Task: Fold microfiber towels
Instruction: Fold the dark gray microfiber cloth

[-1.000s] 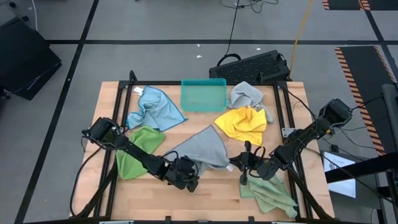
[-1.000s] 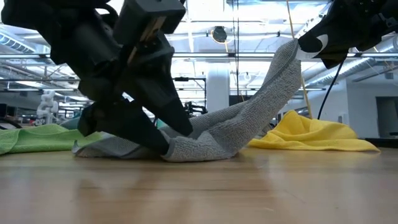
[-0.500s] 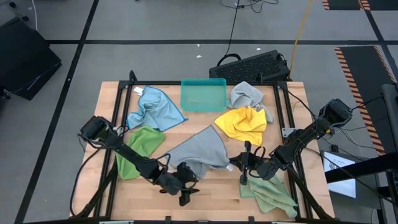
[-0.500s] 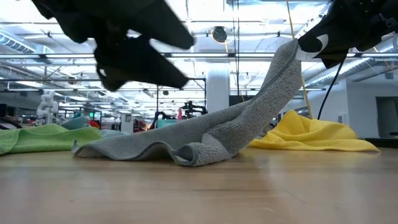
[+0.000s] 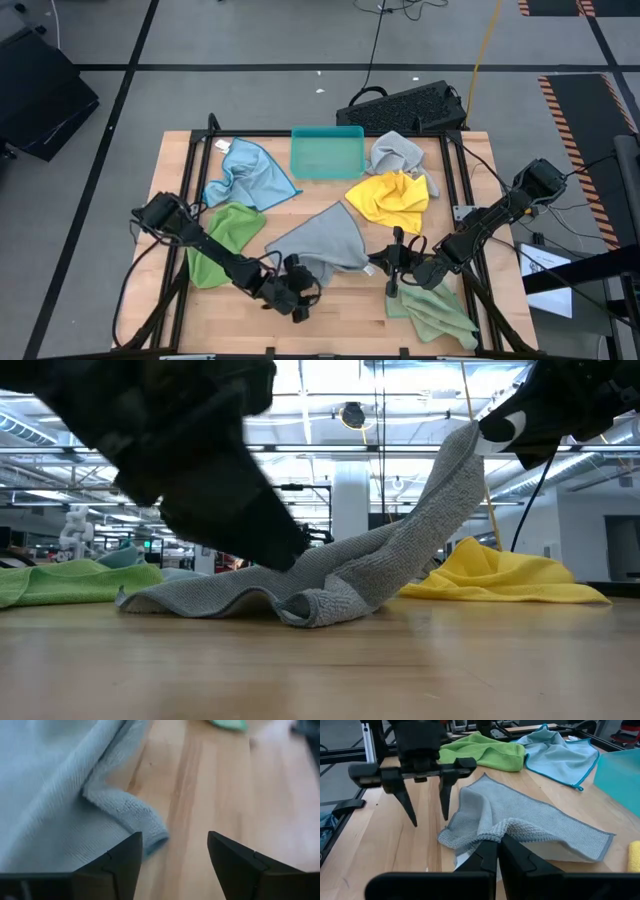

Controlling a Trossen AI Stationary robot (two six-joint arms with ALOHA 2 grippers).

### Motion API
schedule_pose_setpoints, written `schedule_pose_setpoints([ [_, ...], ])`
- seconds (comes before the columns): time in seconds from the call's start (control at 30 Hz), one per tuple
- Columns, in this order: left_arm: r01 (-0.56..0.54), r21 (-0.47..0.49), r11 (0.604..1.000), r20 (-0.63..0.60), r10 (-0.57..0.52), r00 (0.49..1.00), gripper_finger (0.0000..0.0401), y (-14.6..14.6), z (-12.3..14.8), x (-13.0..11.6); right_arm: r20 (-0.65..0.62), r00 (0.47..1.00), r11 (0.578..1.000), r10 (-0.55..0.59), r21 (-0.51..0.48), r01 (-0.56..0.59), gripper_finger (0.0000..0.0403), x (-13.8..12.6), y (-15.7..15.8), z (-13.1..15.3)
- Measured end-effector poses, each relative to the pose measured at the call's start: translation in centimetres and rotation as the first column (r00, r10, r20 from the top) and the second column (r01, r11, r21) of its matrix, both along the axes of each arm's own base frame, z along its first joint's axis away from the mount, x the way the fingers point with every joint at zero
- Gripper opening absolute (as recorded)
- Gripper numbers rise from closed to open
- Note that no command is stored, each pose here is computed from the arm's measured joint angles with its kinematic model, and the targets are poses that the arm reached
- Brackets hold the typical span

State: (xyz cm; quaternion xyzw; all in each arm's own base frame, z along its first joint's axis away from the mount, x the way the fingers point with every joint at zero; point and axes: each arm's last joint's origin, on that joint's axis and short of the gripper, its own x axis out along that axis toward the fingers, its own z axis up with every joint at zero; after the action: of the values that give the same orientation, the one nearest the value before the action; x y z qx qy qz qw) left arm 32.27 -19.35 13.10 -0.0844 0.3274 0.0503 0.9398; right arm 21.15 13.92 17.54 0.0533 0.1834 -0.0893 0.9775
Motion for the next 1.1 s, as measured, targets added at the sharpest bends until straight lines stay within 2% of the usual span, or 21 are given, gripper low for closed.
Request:
schedule_pose_setpoints([
  [0.13, 0.064, 0.266, 0.962, 0.027, -0.074, 0.997, 0.0230, -1.2, 0.0, -0.9, -0.003, 1.000, 1.000, 0.000, -0.002, 0.000, 0.0004, 0.0, 0.0, 0.0],
  [0.27, 0.089, 0.368, 0.926, 0.023, -0.104, 0.994, 0.0220, -1.8, 0.0, -1.5, -0.002, 1.000, 1.000, 0.000, -0.002, 0.000, 0.0004, 0.0, 0.0, 0.0],
  [0.43, 0.099, 0.405, 0.909, -0.032, -0.094, 0.995, 0.0207, -1.5, -1.9, -1.3, -0.002, 1.000, 1.000, 0.000, -0.002, 0.000, 0.0004, 0.0, 0.0, 0.0],
  [0.57, 0.102, 0.425, 0.899, -0.021, -0.103, 0.994, 0.0203, -1.3, -3.5, -0.5, -0.001, 1.000, 1.000, 0.000, -0.001, 0.000, 0.0004, 0.0, 0.0, 0.0],
  [0.83, 0.078, 0.431, 0.899, -0.007, -0.083, 0.997, 0.0195, -0.8, -3.7, 0.1, -0.003, 1.000, 1.000, 0.000, -0.005, 0.000, 0.0004, 0.0, 0.0, 0.0],
  [0.93, 0.082, 0.434, 0.897, -0.010, -0.086, 0.996, 0.0167, -0.8, -3.7, 0.1, -0.004, 1.000, 1.000, 0.002, -0.008, -0.002, 0.0004, 0.0, 0.0, 0.0],
  [1.1, 0.043, 0.468, 0.883, 0.008, -0.053, 0.999, 0.0086, -0.7, -3.6, 0.1, -0.004, 1.000, 1.000, 0.001, -0.007, -0.001, 0.0004, 0.0, 0.0, 0.0],
])
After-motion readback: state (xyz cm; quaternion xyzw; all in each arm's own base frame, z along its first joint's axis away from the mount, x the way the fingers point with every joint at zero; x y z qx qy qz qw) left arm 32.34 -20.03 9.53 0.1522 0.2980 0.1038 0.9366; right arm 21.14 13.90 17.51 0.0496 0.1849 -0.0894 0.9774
